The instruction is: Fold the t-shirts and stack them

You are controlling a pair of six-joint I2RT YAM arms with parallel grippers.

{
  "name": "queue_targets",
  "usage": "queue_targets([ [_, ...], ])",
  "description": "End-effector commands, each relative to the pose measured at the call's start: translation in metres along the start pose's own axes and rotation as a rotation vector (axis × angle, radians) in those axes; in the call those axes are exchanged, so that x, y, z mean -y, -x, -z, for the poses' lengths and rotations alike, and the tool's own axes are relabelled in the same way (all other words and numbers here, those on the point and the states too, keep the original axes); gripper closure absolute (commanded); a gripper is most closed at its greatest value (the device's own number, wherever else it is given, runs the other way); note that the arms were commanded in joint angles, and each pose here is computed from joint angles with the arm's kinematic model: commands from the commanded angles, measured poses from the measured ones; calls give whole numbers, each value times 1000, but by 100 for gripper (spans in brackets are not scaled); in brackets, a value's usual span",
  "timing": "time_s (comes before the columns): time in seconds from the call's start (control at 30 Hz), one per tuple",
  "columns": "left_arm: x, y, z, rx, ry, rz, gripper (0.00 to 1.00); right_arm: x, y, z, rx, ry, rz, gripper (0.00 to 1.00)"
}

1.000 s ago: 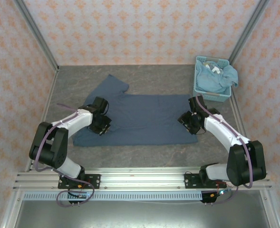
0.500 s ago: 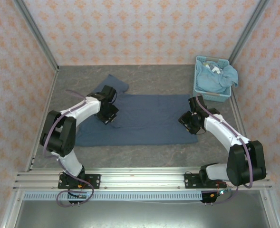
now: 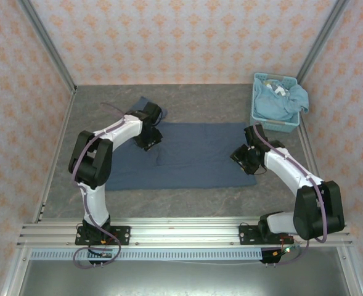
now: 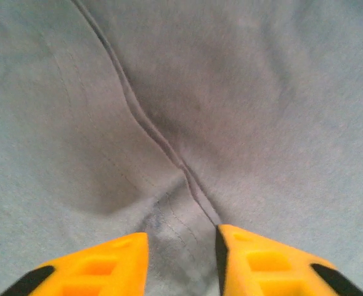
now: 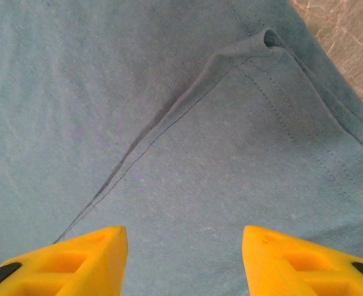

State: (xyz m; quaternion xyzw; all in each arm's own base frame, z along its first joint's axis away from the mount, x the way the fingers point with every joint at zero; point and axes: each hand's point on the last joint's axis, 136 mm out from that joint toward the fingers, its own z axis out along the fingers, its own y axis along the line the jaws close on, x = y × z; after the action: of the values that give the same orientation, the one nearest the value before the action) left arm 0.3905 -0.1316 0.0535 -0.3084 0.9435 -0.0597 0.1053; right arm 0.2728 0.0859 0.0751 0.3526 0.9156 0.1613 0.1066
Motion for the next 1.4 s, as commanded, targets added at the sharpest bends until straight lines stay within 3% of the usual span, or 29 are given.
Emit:
queue_targets([
  [0.0, 4, 22, 42, 152, -46, -44, 51, -5, 1, 3, 1, 0, 11, 48],
  [0.07, 4, 21, 49, 166, -76, -46, 45, -4, 1, 2, -1, -2, 10, 48],
  [0.2, -9, 10, 56, 142, -72, -41, 45, -5, 2, 2, -1, -2, 13, 48],
  [0.4, -88, -2, 46, 33, 21, 166, 57, 0, 8, 7, 35, -32, 43, 49],
  [0.53, -131, -7, 38, -12, 86, 232, 60, 14, 8, 2, 37, -96, 44, 49],
  [0.97, -215, -51, -2, -90, 327, 375, 65, 61, -24, -35, -123, -281, 12, 51],
  [1.13, -245, -60, 7, -74, 399, 417, 64, 71, -50, -40, -208, -335, 13, 51],
  [1.37, -273, -59, 29, -52, 457, 465, 62, 54, -85, -37, -277, -293, 20, 51],
])
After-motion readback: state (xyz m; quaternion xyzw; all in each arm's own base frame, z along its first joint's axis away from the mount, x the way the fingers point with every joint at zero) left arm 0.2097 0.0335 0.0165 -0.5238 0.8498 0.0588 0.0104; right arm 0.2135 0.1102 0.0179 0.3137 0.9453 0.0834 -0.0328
